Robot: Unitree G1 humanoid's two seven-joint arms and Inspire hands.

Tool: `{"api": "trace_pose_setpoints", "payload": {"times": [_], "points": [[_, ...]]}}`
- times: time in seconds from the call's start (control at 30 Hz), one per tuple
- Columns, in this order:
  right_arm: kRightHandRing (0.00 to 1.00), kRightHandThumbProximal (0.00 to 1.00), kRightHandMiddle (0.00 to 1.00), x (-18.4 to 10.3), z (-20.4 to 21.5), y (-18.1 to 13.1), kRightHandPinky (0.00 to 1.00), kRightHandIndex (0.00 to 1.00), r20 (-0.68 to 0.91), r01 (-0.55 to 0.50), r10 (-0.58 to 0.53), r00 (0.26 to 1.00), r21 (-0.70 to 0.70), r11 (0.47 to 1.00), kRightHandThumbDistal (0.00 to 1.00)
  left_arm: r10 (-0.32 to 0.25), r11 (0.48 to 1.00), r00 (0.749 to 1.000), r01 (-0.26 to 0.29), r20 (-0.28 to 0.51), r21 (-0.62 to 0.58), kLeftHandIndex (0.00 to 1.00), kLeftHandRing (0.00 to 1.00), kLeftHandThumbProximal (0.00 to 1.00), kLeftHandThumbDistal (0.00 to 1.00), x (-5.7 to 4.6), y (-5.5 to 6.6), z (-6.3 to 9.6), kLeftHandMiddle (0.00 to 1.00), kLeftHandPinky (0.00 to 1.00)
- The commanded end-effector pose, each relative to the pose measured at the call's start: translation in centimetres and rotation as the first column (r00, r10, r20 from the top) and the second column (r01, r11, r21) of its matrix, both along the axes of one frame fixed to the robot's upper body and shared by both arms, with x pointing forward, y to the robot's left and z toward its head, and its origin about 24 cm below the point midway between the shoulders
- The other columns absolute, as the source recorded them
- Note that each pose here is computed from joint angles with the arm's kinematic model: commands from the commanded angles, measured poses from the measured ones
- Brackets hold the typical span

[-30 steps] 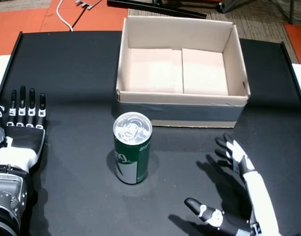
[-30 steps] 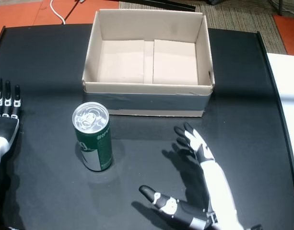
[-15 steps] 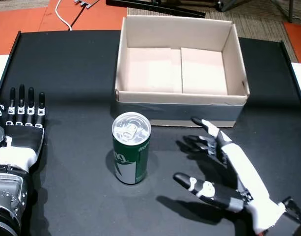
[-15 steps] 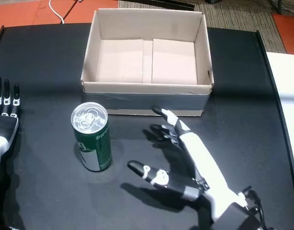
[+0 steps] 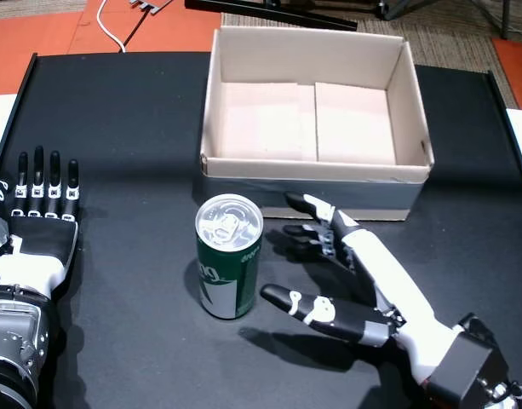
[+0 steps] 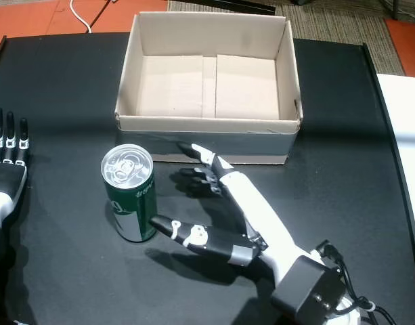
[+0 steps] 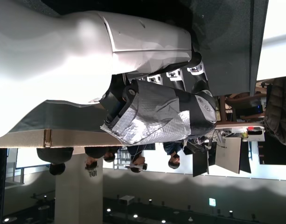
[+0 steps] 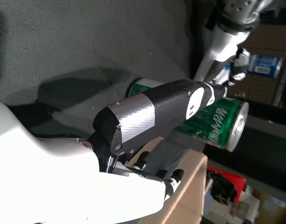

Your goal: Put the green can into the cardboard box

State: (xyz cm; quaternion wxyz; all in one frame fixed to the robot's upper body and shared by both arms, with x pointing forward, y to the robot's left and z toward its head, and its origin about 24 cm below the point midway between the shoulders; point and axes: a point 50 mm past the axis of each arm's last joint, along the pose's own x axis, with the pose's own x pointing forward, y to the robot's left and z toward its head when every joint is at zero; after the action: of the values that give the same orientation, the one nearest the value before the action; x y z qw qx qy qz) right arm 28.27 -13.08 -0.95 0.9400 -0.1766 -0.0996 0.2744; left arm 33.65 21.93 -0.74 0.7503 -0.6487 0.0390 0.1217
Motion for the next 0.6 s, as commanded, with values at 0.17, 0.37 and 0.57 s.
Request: {"api": "trace_pose_setpoints", "payload": {"times": [0.17, 0.37, 0.57], "points": [[0.89, 0.62, 0.87, 0.6, 0.0, 0.2, 0.96, 0.83, -0.014, 0.002, -0.003, 1.000, -0.052, 0.999, 1.00, -0.011, 1.000, 0.993, 0.010, -0.115, -0.008, 0.51, 0.65, 0.57, 0.00, -1.6, -0.7, -2.4, 0.53, 0.78], [0.89, 0.65, 0.87, 1.2, 0.3, 0.8, 0.97, 0.83, -0.008, -0.009, 0.009, 1.000, -0.090, 0.996, 1.00, -0.012, 1.000, 0.994, 0.010, -0.105, -0.013, 0.52, 0.64, 0.55, 0.00, -1.7, -0.8, -2.4, 0.53, 0.77], [0.90, 0.64, 0.88, 1.6, 0.8, 1.7, 0.99, 0.84, 0.000, -0.051, 0.051, 0.999, -0.108, 0.993, 1.00, -0.007, 1.000, 0.992, 0.004, -0.124, -0.025, 0.53, 0.63, 0.54, 0.00, -1.5, -1.0, -2.4, 0.53, 0.74]]}}
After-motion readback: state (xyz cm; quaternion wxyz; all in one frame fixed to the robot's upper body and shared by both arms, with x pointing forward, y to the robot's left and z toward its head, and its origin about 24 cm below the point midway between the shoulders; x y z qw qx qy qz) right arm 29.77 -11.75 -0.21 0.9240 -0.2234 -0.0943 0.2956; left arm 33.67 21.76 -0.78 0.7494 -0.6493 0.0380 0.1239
